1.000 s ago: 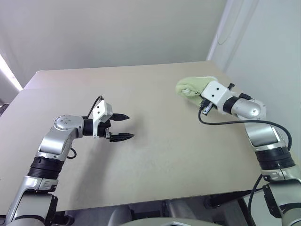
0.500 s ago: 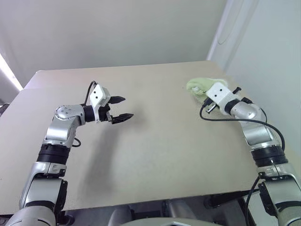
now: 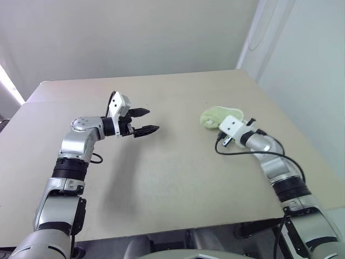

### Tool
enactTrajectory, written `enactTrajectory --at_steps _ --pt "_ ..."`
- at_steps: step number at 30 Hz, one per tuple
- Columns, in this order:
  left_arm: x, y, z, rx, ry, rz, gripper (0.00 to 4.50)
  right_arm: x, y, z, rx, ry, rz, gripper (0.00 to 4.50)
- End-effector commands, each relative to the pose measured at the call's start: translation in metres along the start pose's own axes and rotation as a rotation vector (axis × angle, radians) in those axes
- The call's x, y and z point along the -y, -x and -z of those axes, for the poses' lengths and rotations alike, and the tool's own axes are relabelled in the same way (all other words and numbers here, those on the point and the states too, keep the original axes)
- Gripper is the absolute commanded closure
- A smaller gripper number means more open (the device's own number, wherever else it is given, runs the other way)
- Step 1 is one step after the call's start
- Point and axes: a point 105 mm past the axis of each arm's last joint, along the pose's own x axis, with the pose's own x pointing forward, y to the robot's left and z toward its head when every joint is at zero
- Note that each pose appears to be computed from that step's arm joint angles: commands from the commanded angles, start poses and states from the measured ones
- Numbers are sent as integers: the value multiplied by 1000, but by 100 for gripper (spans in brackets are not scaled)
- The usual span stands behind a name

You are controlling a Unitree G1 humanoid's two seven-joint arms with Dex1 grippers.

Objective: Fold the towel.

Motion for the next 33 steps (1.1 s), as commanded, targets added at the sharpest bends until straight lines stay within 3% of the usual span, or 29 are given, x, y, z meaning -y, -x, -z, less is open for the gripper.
enactTrajectory --at_steps 1,7,25,33 --pt "3 2 -16 17 -51 32 0 -5 -2 15 -37 87 19 449" --pt "15 3 -17 -8 -28 98 0 -17 4 20 -32 59 -36 449" --pt "14 3 -19 -30 -32 87 0 -7 5 22 -62 -13 -14 449" --pt "11 2 -20 -36 -40 80 0 10 9 0 45 -79 4 186"
